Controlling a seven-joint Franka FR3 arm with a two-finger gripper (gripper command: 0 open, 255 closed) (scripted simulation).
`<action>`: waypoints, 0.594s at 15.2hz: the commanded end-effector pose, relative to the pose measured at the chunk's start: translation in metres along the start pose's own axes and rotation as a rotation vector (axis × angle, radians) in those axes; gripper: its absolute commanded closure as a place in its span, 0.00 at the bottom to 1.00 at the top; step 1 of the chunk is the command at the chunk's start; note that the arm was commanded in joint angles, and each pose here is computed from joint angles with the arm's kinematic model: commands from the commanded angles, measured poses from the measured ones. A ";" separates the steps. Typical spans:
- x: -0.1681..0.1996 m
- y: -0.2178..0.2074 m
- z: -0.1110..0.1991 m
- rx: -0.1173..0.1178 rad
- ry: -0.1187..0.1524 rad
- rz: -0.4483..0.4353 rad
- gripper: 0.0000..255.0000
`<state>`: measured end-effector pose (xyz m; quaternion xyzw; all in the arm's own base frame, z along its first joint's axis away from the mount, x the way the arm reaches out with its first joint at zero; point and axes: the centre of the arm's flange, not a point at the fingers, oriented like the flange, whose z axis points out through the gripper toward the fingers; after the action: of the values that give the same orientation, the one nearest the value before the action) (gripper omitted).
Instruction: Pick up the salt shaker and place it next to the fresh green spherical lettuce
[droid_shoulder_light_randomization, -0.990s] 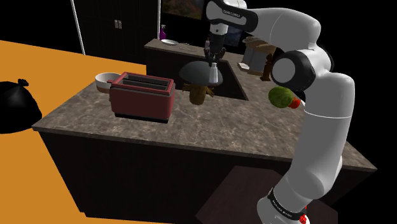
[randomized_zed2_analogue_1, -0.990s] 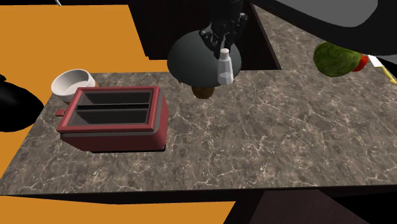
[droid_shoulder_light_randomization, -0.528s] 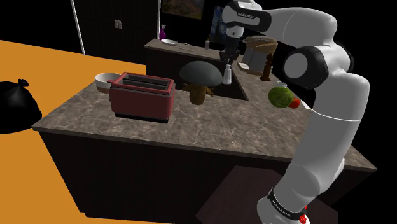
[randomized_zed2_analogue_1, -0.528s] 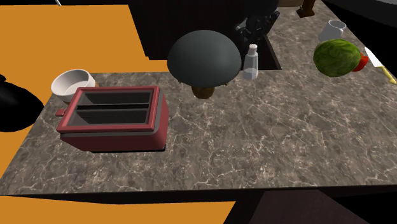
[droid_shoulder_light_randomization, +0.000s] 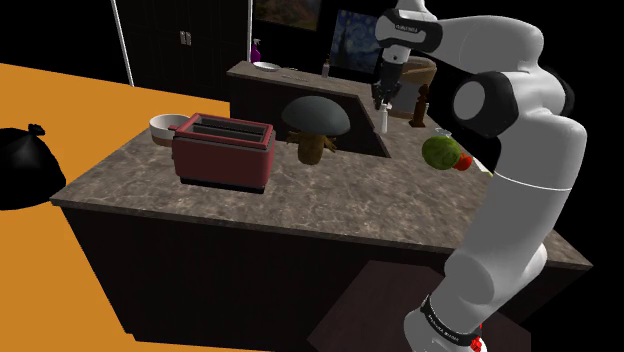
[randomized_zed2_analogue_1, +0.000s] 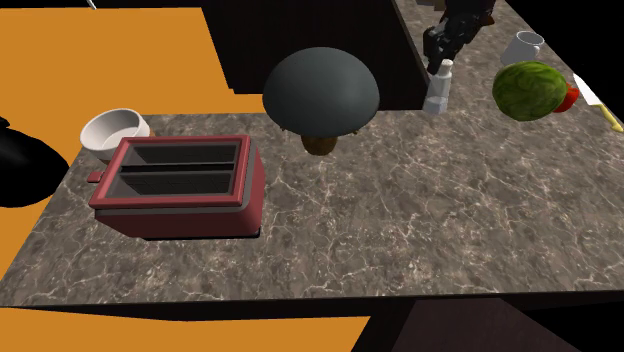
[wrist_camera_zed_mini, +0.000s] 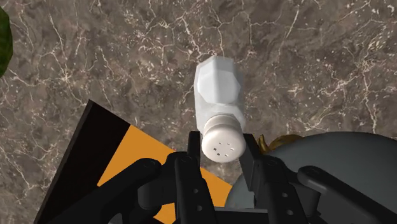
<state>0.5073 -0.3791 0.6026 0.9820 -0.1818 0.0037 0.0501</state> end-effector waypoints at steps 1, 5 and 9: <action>-0.005 0.026 0.001 0.000 0.000 -0.002 1.00; -0.016 0.077 0.005 0.000 0.000 -0.002 1.00; -0.027 0.128 0.010 0.000 0.000 -0.002 1.00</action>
<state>0.4441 -0.4796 0.6044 0.9821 -0.1817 0.0037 0.0502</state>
